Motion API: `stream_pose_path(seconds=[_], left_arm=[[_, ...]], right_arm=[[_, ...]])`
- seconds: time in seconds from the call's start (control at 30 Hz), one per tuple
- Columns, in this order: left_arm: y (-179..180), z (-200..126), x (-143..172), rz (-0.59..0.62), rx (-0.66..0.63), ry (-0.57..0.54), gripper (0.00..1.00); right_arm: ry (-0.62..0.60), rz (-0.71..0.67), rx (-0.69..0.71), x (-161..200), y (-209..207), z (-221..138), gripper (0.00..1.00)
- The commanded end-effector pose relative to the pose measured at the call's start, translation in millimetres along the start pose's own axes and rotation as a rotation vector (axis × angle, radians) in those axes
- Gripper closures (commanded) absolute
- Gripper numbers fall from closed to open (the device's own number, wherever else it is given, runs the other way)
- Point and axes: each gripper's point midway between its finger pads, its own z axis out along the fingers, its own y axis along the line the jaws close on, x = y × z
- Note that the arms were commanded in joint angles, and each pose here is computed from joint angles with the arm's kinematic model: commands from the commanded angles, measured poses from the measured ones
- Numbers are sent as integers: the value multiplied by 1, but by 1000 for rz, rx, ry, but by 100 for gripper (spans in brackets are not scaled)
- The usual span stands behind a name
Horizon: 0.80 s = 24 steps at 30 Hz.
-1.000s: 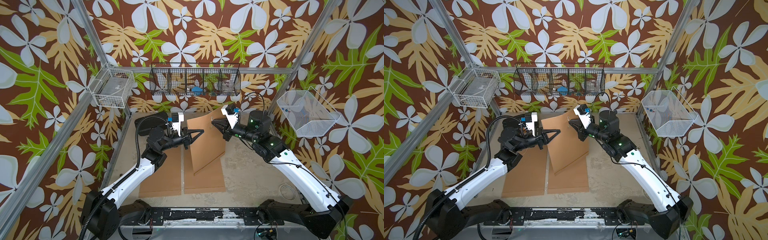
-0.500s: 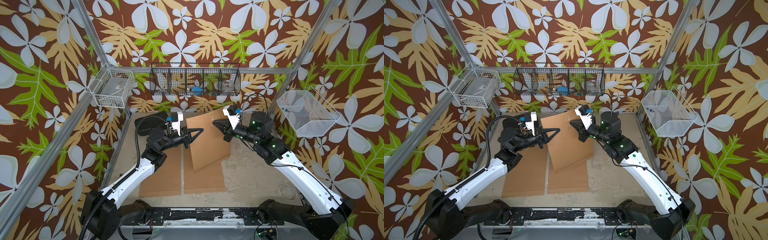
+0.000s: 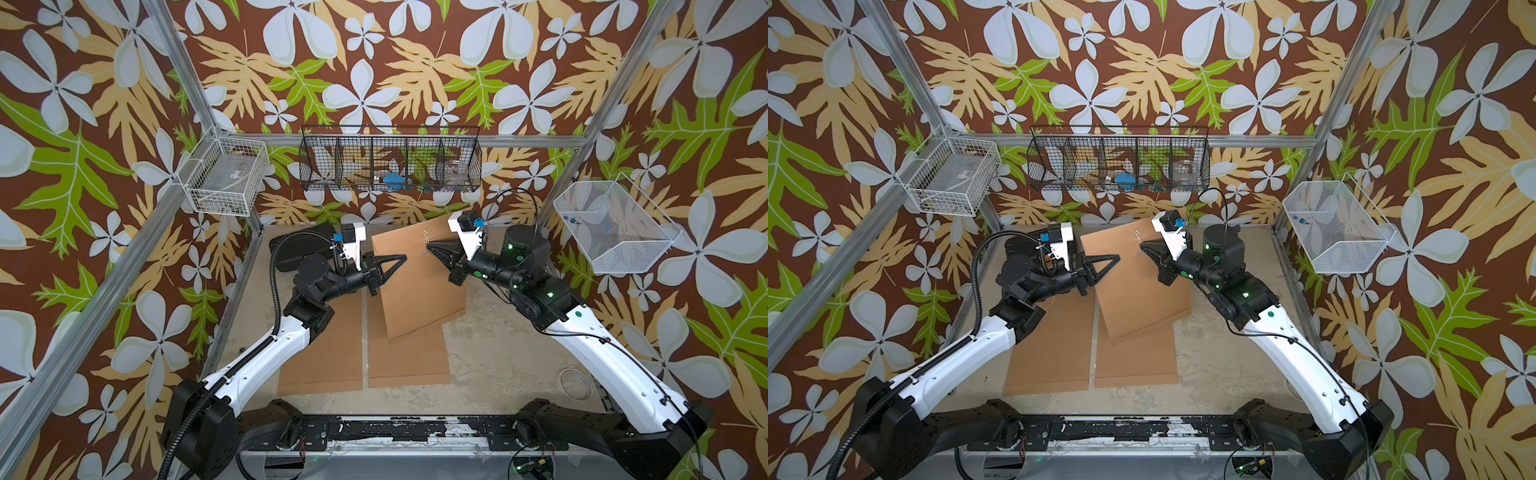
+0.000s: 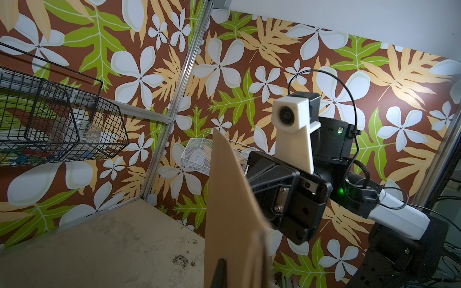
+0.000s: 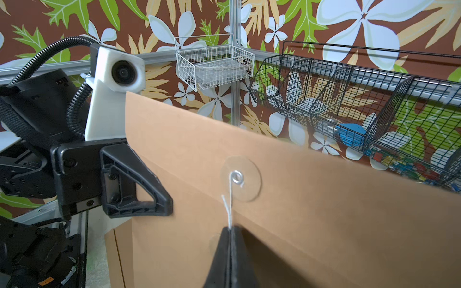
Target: Open the file bag
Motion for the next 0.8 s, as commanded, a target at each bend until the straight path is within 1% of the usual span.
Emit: stream_pose_path(seconds=[0.0,0.23,0.27,0.43,0.57,0.77], left_arm=[[-9,0,-5,20,43,-13,100],[-9,0,-7,23,43,-17,100],[-8,1,-8,23,39,-23,100],[-7,0,-20,32,19,-71,100],[-8,1,-34,36,10,-122,100],[-8,1,-41,34,10,-153,100]], right_arm=[[-57,-3,-49,-17,8,1,100],[-65,23,-106,-18,13,9,100],[-67,26,-135,-18,18,9,100],[-63,43,-167,-14,24,8,100],[-50,65,-198,-3,30,7,100],[-25,101,-192,17,30,7,100]])
